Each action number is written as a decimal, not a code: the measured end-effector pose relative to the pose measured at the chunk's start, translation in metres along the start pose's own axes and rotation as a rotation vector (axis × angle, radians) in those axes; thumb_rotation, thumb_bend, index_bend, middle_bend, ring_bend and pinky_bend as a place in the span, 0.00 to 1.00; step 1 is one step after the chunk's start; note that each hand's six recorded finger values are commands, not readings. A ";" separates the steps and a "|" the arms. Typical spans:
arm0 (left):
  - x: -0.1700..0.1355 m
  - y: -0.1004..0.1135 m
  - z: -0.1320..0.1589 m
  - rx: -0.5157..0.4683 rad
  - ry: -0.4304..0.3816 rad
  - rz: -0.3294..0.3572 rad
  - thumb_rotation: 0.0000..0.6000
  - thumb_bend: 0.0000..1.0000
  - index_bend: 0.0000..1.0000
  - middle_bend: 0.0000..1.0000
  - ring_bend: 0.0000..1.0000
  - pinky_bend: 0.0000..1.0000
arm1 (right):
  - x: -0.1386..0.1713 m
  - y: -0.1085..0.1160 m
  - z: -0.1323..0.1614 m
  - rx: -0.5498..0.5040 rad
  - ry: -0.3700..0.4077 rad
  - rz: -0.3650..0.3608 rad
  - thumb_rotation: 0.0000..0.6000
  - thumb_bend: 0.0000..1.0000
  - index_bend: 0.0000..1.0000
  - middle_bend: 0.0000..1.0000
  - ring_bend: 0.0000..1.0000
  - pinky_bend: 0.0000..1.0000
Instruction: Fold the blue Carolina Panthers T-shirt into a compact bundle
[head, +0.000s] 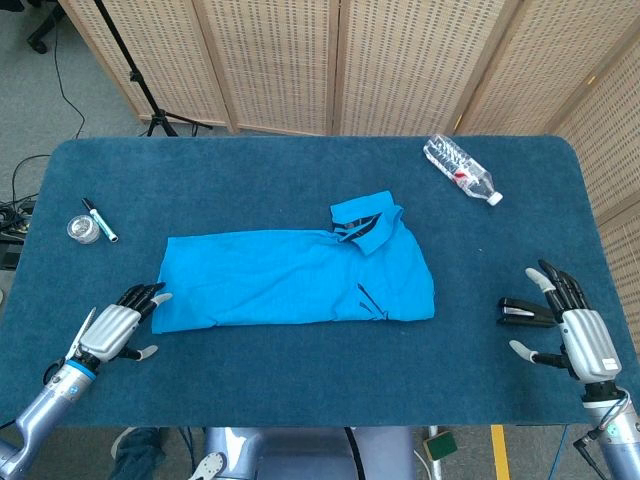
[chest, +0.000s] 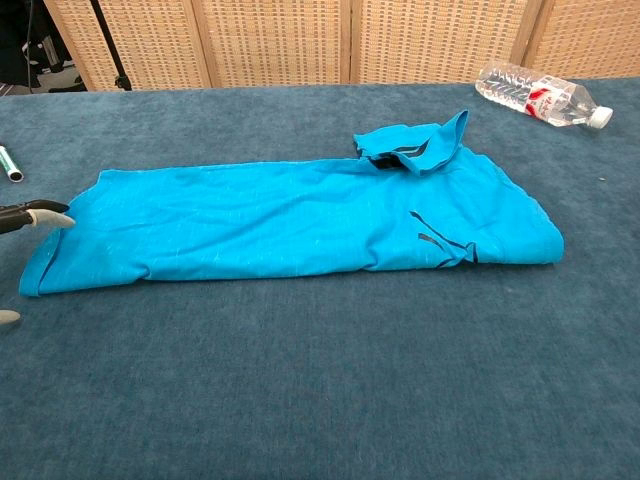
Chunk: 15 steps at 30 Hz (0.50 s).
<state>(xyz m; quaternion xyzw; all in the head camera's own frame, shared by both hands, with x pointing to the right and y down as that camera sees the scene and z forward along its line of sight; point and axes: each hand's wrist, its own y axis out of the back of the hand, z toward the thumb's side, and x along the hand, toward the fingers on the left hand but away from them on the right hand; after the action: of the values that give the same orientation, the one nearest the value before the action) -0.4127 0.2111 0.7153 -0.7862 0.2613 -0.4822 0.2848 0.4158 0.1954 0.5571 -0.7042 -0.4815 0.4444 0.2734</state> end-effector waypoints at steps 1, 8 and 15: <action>0.002 0.000 -0.001 0.001 0.005 0.007 1.00 0.21 0.00 0.00 0.00 0.00 | 0.000 0.000 0.000 -0.001 -0.001 0.000 1.00 0.00 0.08 0.00 0.00 0.00; 0.014 0.004 -0.006 0.004 0.021 0.036 1.00 0.22 0.00 0.00 0.00 0.00 | 0.000 0.000 -0.001 0.000 -0.003 0.000 1.00 0.00 0.08 0.00 0.00 0.00; 0.020 -0.001 -0.004 0.007 0.016 0.024 1.00 0.23 0.00 0.00 0.00 0.00 | 0.000 0.000 -0.001 -0.001 -0.002 0.001 1.00 0.00 0.08 0.00 0.00 0.00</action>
<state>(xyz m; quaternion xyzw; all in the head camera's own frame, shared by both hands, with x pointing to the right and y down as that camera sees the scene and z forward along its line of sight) -0.4081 0.1970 0.7299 -0.7780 0.2713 -0.4860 0.2913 0.4161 0.1953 0.5576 -0.7042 -0.4815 0.4450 0.2725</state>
